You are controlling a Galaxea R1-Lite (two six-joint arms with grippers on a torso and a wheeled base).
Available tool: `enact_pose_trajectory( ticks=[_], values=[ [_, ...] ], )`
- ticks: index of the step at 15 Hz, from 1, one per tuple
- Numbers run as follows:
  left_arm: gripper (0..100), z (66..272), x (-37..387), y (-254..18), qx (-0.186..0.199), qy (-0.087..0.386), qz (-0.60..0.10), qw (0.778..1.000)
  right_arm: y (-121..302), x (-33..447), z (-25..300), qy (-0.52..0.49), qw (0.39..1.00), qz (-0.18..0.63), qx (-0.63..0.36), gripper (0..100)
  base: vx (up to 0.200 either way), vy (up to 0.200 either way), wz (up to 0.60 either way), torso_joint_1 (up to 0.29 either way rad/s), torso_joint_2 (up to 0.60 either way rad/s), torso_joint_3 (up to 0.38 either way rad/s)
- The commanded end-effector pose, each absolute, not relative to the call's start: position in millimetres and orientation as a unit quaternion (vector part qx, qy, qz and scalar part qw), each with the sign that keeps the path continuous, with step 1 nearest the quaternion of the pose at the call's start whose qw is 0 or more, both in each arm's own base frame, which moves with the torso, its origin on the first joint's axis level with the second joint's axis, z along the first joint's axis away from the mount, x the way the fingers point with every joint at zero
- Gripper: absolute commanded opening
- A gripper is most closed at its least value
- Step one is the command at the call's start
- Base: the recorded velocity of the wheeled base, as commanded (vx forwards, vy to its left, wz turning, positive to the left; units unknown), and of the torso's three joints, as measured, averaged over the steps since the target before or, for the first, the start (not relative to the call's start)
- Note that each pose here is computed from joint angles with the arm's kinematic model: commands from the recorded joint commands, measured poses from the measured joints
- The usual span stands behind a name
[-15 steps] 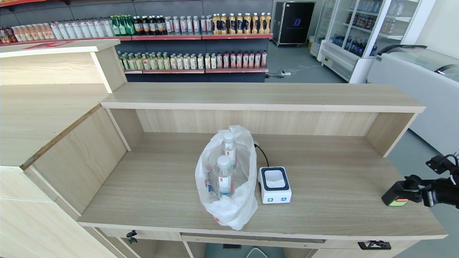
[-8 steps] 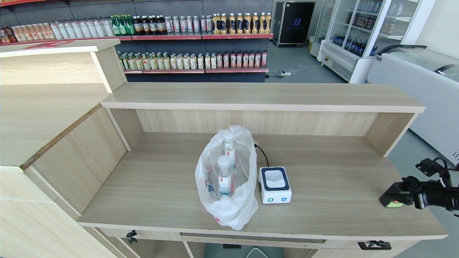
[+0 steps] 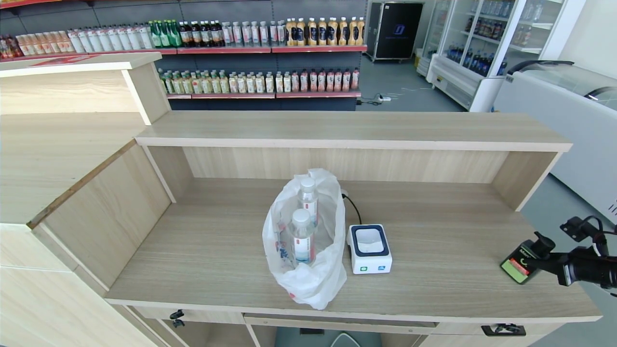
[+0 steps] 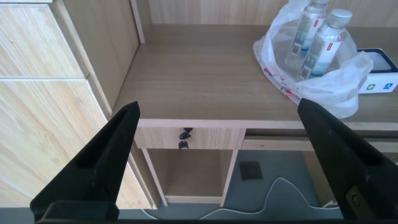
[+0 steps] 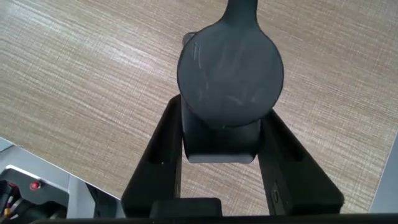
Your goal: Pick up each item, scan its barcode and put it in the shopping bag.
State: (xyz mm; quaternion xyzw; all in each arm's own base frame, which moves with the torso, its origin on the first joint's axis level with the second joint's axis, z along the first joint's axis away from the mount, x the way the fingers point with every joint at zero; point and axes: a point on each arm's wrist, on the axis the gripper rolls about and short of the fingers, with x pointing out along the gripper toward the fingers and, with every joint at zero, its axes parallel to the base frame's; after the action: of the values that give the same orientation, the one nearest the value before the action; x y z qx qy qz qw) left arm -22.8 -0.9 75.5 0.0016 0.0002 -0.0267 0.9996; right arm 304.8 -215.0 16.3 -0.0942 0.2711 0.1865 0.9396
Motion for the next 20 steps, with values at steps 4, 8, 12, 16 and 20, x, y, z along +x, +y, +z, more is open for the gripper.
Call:
enact_pose_trajectory(
  ticks=[4, 8, 12, 16, 20],
  values=[
    [100, 75.5, -22.7, -0.9, 0.002, 0.001, -0.027, 1.0, -210.1, 297.2, 16.9, 0.267, 0.941, 0.184, -0.101, 0, 0.0, 0.0, 0.0, 0.0, 0.0, 0.0],
    [100, 75.5, -22.7, -0.9, 0.002, 0.001, -0.027, 1.0, -202.3, 293.3, 75.0, 0.197, 0.949, 0.163, -0.183, 0, 0.0, 0.0, 0.0, 0.0, 0.0, 0.0],
    [100, 75.5, -22.7, -0.9, 0.002, 0.001, -0.027, 1.0, -126.4, 206.7, 197.3, 0.053, 0.9, 0.134, -0.411, 0, 0.0, 0.0, 0.0, 0.0, 0.0, 0.0],
    [100, 75.5, -22.7, -0.9, 0.002, 0.001, -0.027, 1.0, -44.0, 153.3, 232.1, -0.111, 0.746, 0.179, -0.631, 0, 0.0, 0.0, 0.0, 0.0, 0.0, 0.0],
    [100, 75.5, -22.7, -0.9, 0.002, 0.001, -0.027, 1.0, -7.6, 135.7, 223.4, -0.236, 0.52, 0.182, -0.801, 0, 0.0, 0.0, 0.0, 0.0, 0.0, 0.0]
  ],
)
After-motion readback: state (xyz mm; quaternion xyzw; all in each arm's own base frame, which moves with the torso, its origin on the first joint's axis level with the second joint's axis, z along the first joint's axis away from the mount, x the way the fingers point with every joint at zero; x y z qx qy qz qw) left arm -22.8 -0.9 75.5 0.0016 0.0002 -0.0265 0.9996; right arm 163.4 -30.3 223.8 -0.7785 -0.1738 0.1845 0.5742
